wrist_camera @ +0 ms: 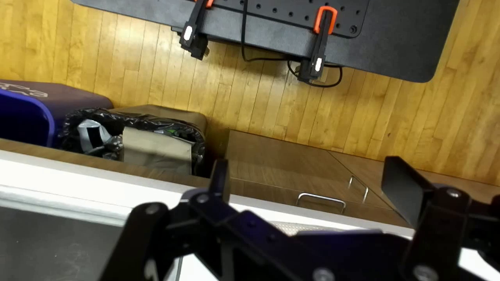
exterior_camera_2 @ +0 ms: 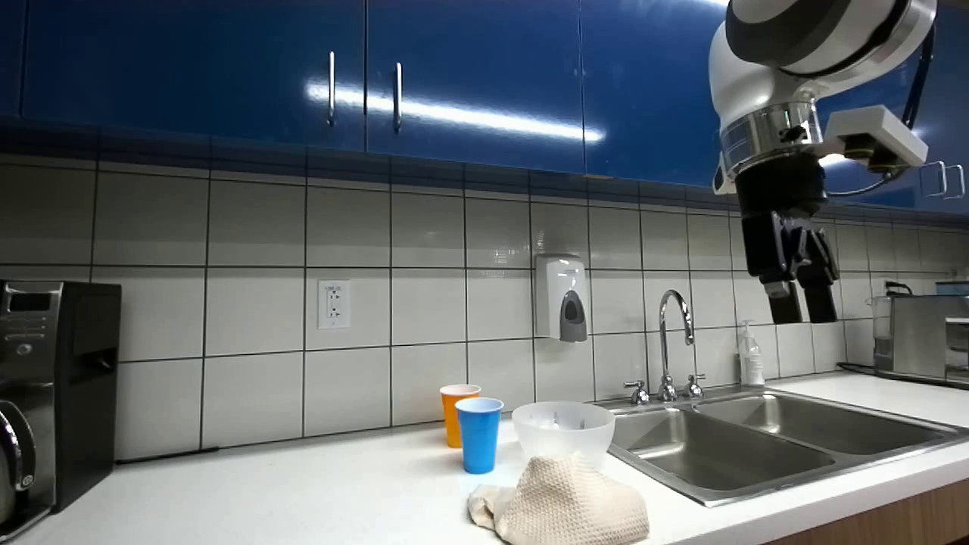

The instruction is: Put the white towel inside the plastic bowl

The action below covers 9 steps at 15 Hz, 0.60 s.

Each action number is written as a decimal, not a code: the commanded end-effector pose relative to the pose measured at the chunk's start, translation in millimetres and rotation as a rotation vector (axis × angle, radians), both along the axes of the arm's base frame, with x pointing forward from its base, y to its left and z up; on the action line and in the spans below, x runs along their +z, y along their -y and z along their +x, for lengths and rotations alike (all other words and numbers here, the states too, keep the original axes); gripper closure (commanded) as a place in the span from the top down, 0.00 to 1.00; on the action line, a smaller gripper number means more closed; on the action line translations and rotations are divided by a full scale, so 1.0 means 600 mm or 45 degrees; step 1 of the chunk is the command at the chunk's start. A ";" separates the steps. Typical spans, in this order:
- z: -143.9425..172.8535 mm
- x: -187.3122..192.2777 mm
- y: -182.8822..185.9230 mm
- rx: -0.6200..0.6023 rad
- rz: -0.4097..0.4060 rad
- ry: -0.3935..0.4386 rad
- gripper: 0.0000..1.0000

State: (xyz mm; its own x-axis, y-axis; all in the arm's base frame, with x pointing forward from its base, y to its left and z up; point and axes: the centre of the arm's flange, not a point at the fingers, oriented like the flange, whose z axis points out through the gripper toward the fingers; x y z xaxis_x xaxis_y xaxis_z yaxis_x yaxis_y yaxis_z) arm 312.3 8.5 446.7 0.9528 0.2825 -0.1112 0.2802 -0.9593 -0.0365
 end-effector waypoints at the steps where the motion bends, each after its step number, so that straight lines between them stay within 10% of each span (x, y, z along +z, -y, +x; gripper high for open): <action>1: 0.006 -0.024 -0.051 -0.019 0.002 0.078 1.00; 9: 0.056 -0.080 -0.124 -0.023 0.045 0.149 1.00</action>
